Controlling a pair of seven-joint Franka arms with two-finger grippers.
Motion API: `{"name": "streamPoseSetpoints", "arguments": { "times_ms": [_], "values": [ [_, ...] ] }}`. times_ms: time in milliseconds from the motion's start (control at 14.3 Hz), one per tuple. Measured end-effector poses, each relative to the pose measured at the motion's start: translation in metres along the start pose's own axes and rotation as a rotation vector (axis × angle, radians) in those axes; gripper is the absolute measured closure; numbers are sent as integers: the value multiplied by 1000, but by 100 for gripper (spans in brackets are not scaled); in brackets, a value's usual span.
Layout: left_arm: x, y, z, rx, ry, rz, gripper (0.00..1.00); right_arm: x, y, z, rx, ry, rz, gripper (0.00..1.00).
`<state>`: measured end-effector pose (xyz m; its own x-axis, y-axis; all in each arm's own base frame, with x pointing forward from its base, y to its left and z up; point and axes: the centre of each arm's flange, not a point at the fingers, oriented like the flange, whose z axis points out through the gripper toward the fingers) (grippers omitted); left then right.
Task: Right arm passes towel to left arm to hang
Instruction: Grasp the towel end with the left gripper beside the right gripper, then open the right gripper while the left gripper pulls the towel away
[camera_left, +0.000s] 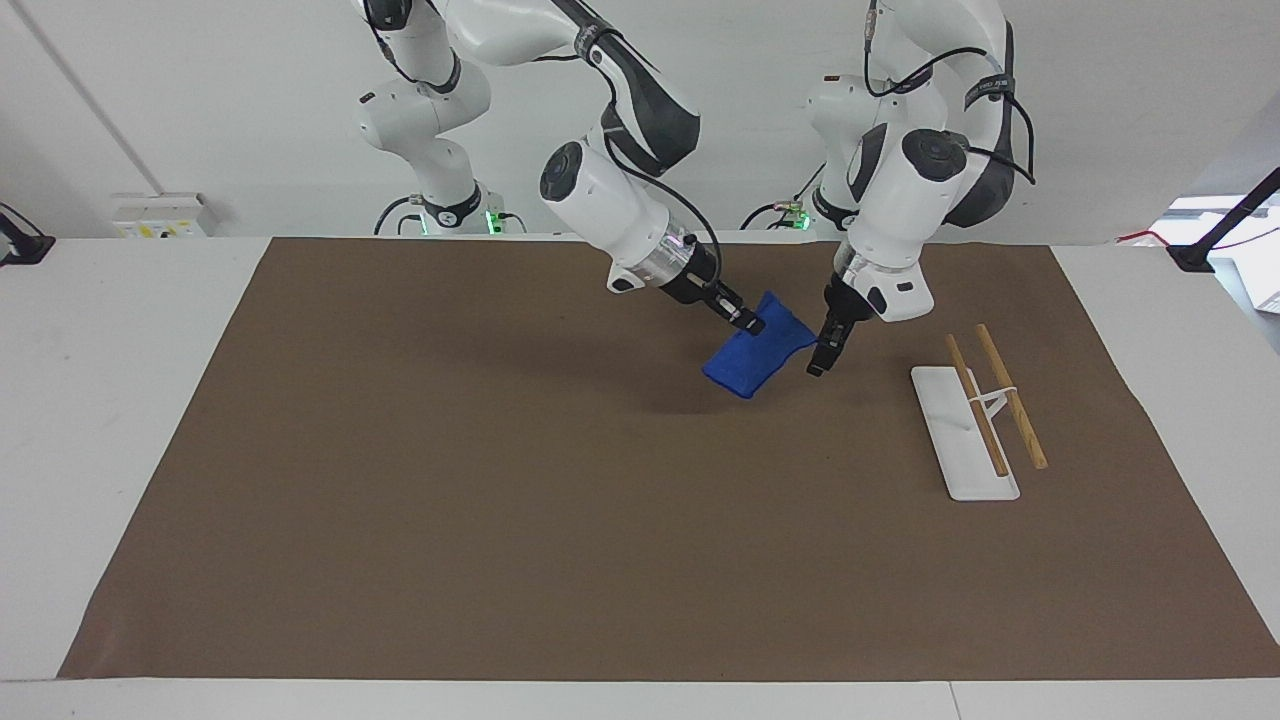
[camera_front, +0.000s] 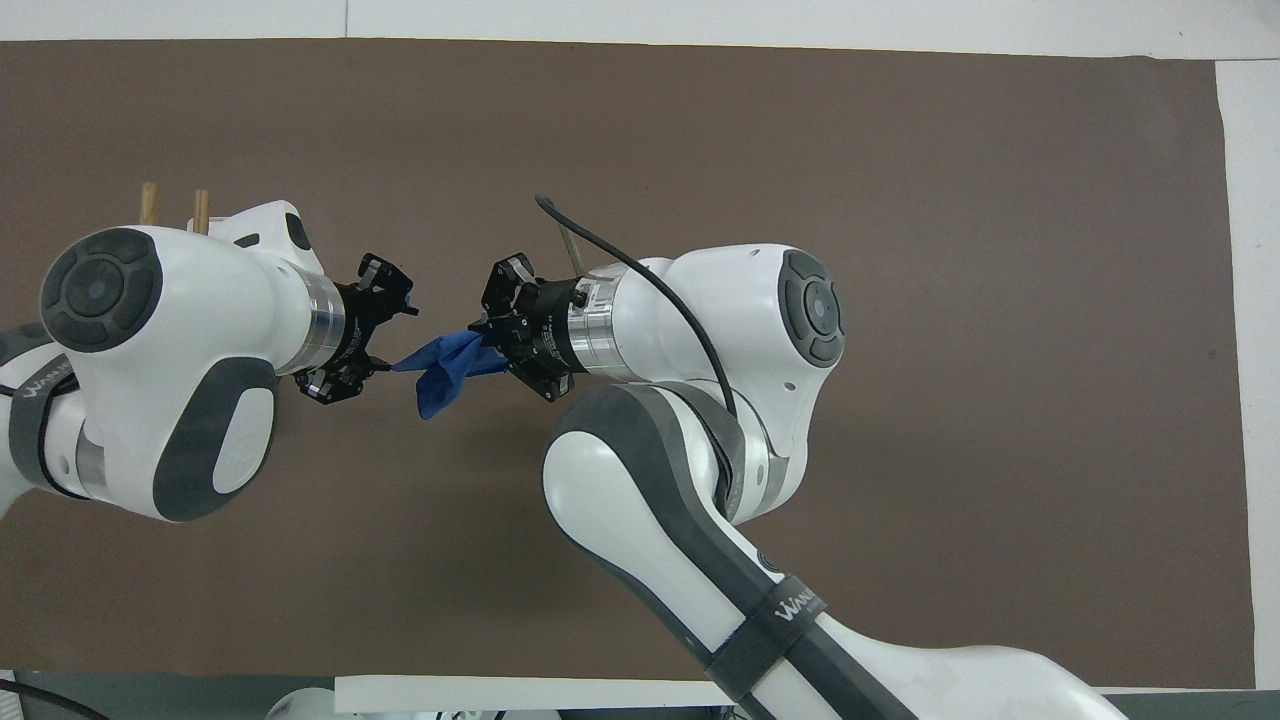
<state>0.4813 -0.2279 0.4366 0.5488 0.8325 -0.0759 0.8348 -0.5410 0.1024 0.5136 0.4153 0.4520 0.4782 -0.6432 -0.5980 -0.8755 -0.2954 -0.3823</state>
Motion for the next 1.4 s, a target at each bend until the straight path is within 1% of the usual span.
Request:
{"name": "streamPoseSetpoints", "arguments": {
  "times_ms": [280,490,699,839,979,1049,1119,1189,1329,1399],
  "values": [
    [-5,-2,2,21,-5,9,34,0,0,0,0,0,0,91],
    [-10,-6,6,63,-14,16,35,0,1,0,-1,0,1,91],
    [-15,-7,6,73,-16,25,35,1,1,1,-2,1,1,91],
    [-15,-7,5,70,-16,25,40,1,1,1,-2,1,1,91],
    [-15,-6,3,61,-14,25,59,1,1,1,-3,1,1,91],
    [-14,-6,3,56,-14,24,61,1,1,1,-3,1,1,91],
    [-14,-6,3,56,-13,24,68,1,1,1,-3,1,2,91],
    [-14,-6,3,56,-13,24,70,2,2,2,-5,2,3,91],
    [-14,-6,3,55,-13,24,96,2,3,3,-8,2,3,91],
    [-13,-6,3,54,-13,23,98,1,4,4,-10,2,2,91]
  ]
}}
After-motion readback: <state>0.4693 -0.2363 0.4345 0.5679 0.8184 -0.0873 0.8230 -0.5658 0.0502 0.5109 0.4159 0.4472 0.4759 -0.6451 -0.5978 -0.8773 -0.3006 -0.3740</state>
